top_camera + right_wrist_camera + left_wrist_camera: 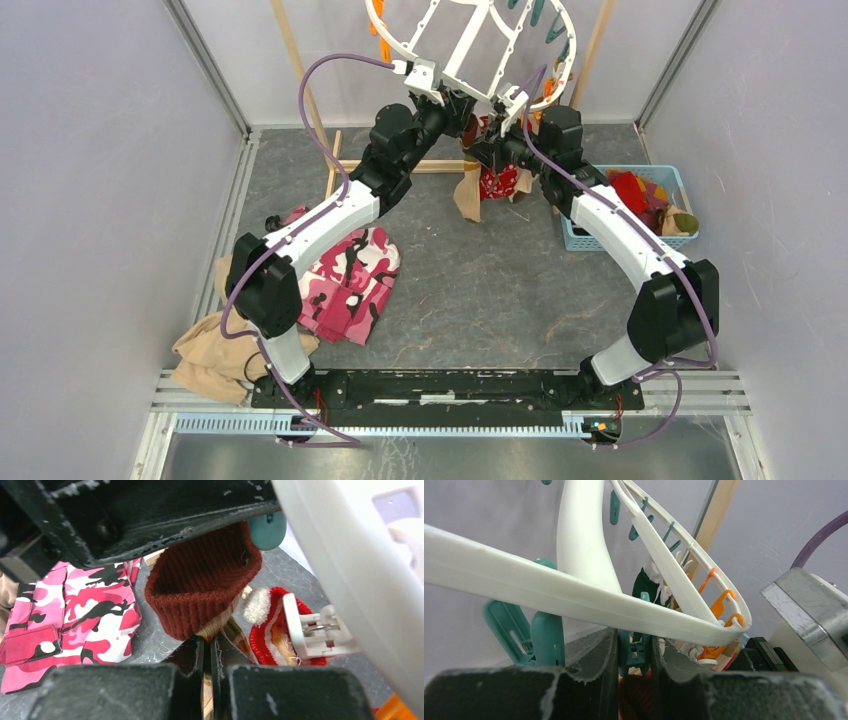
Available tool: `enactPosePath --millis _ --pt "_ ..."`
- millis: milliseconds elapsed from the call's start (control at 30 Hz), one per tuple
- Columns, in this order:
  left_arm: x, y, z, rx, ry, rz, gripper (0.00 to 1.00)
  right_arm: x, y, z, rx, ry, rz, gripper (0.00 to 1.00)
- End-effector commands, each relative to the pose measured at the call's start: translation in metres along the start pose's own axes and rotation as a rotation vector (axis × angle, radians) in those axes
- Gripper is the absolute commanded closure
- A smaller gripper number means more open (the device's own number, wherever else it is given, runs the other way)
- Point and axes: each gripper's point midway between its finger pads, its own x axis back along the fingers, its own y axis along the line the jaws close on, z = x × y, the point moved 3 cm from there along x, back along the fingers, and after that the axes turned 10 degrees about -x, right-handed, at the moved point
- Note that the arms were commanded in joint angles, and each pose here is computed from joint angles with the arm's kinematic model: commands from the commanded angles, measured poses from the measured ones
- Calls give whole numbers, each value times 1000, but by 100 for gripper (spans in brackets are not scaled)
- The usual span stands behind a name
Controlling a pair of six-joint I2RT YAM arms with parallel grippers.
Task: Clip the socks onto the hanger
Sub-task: Open the clamp at the hanger.
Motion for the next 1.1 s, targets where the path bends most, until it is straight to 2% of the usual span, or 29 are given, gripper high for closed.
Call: enactPosePath --millis 0,133,1067 --pt "0 -3 -40 30 -85 9 95 0 -5 -20 7 -34 42 100" --pt "-1 -3 -41 36 -88 11 95 2 -5 -12 8 -18 47 100" --pt "1 -5 -41 38 -73 22 95 16 -15 -30 -9 -96 146 100"
